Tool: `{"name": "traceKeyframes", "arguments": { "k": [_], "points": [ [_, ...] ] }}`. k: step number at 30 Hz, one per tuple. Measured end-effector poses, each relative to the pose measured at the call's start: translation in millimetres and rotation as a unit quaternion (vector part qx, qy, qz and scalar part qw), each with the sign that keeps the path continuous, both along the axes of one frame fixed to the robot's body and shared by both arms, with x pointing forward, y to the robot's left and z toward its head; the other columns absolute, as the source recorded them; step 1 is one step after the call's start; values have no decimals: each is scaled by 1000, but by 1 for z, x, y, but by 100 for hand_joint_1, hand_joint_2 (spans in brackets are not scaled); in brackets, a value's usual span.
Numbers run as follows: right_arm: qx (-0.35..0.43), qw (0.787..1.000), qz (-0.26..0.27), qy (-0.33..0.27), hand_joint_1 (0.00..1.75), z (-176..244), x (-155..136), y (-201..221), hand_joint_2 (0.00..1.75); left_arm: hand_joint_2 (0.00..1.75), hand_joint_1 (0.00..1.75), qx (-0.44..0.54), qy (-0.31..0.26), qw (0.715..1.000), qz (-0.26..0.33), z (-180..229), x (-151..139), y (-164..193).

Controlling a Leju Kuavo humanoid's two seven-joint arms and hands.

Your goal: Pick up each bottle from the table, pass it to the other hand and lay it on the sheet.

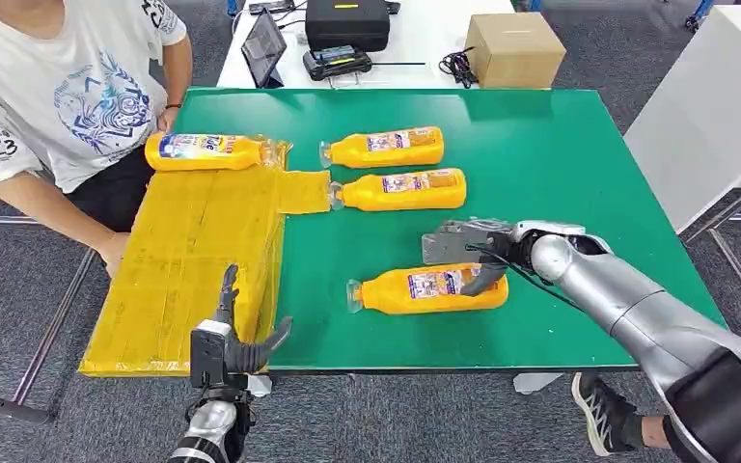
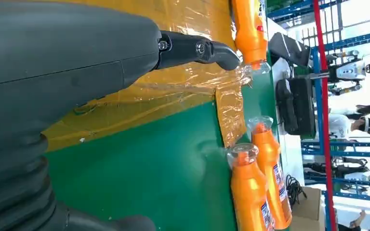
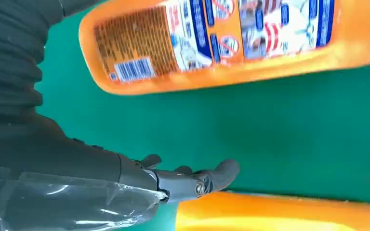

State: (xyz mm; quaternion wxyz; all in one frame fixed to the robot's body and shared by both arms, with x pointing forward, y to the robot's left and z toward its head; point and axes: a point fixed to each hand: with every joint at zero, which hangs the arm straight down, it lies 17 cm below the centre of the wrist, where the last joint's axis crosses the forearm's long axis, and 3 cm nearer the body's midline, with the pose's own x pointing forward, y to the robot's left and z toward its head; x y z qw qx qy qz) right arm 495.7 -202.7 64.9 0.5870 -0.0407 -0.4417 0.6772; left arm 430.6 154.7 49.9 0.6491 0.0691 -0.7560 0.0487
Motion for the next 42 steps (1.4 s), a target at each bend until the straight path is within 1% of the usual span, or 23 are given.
{"name": "traceKeyframes", "arguments": {
  "k": [12, 23, 32, 42],
  "points": [
    [3, 1000, 9, -1, 0, -3, -5, 6, 175, 175, 0, -2, 0, 1000, -3, 0, 0, -1],
    [-12, 999, 33, 9, 0, -22, -19, 19, 175, 175, 0, -1, -3, 1000, -13, 3, 1, -8],
    [-22, 998, 50, 29, 0, -48, -35, 32, 175, 175, 0, -1, -2, 1000, -27, 2, 0, -18],
    [-28, 998, 50, 33, 0, -54, -36, 33, 175, 175, 0, 0, -1, 1000, -27, 1, 0, -18]
  ]
}}
